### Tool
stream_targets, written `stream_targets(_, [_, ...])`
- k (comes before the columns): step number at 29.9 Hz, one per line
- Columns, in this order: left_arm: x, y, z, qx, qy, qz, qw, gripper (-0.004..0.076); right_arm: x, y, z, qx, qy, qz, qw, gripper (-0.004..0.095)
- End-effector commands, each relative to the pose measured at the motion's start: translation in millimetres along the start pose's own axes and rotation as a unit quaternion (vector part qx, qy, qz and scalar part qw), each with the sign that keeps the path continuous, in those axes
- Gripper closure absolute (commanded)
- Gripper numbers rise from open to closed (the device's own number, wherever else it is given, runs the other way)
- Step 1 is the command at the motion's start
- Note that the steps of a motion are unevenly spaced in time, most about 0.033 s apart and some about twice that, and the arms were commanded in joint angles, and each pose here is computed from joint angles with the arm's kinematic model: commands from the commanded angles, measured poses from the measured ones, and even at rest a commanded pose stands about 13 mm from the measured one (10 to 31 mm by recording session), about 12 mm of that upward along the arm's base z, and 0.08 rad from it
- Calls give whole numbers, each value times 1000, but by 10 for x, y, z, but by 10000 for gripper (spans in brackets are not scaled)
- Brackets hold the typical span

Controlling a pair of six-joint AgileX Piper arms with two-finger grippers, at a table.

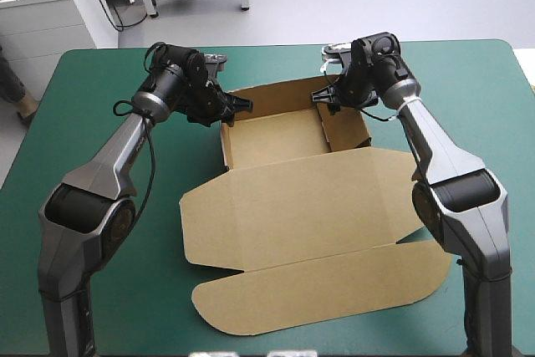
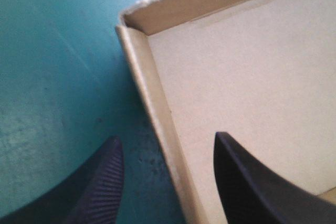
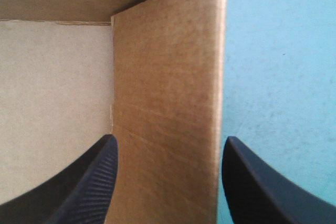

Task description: Fold the box

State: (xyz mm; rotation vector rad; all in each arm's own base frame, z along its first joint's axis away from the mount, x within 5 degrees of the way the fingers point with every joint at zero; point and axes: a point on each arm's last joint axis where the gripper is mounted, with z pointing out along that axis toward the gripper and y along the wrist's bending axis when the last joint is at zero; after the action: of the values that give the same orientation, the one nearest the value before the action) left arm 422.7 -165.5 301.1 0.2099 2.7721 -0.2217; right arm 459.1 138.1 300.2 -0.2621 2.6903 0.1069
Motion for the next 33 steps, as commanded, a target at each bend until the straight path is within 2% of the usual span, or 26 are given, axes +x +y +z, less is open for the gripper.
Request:
stream_targets(1, [-15,-31,-480,11,-34,-2,999,346,-56,-55,-654,17,-69,-12,997,362])
stream_targets(6, [-64,-124,-844,56,-82,19,995,346,-33,-64,-985,17,-101,-15,995,362])
stream_targets(9, [-36,-151,-1254,70,-133,45,988,356,-4,-67,-1214,14,-124,-14,992,362])
stream_targets(11, [24,-151,-1584,72,-172,65,980,389,26,-71,-1394,13,-141,-14,990,362])
stream_targets(13, [111,-146,-1892,73,-208,86,972,465,58,-75,-1556,12,-157,-13,987,363])
stream_targets(17, [396,-111,-2533,65,-280,145,947,736,132,-88,-1854,12,-186,-15,982,364])
stream_targets(21, [738,-16,-3083,38,-343,163,924,732,142,-118,-1902,28,-192,-19,981,364])
stream_targets(26, [1118,110,-3453,6,-380,162,911,732,89,-113,-1695,31,-171,-20,985,365])
stream_targets(33, [1624,246,-3305,-9,-333,176,926,732,-7,-99,-1183,33,-121,-21,992,368])
